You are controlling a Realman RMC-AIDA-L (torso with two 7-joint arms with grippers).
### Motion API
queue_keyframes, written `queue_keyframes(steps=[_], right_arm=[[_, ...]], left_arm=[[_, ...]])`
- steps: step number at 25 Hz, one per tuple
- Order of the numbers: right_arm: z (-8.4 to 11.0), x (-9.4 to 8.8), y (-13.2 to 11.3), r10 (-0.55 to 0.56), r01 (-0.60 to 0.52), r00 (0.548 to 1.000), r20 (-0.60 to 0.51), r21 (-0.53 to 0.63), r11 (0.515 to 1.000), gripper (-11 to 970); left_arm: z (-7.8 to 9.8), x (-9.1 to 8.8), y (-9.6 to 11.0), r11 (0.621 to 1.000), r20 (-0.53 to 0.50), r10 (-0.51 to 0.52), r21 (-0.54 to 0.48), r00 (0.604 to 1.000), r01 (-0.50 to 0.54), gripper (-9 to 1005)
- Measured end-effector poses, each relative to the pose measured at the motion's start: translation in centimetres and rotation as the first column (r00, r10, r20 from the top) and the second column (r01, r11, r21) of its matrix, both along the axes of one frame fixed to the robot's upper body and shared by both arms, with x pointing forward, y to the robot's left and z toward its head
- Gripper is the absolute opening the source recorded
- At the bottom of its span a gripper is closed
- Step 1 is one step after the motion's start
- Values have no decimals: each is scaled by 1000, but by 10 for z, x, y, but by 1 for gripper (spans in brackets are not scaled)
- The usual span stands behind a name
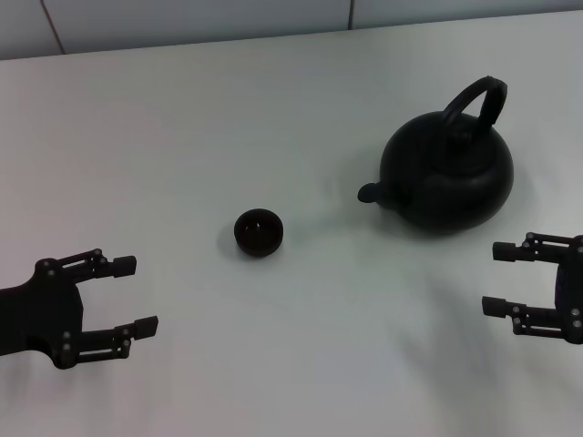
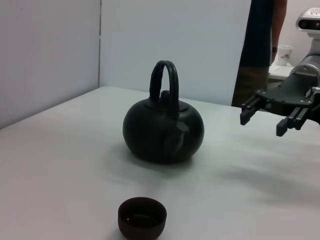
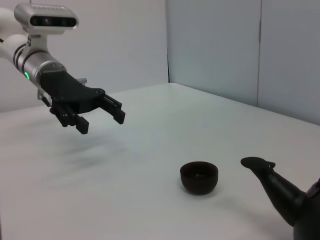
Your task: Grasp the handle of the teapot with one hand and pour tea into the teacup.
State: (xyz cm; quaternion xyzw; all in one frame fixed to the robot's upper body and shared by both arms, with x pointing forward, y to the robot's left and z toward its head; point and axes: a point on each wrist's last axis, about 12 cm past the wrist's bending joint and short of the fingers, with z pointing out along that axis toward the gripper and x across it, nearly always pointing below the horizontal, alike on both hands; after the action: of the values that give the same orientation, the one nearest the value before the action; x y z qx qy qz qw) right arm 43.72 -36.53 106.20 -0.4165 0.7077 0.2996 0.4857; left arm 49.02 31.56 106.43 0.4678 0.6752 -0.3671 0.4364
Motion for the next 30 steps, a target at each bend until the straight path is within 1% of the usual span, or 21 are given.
queue_keyframes(steps=[21, 30], right_arm=[[0, 7, 7, 20, -20, 1000, 9, 3, 1000, 693], [-2, 9, 14, 51, -51, 999, -1, 8, 999, 693]], left_arm=[[2, 2, -3, 1000, 2, -9, -7, 1000, 9, 810], [3, 5, -4, 1000, 0, -13, -8, 1000, 13, 810]])
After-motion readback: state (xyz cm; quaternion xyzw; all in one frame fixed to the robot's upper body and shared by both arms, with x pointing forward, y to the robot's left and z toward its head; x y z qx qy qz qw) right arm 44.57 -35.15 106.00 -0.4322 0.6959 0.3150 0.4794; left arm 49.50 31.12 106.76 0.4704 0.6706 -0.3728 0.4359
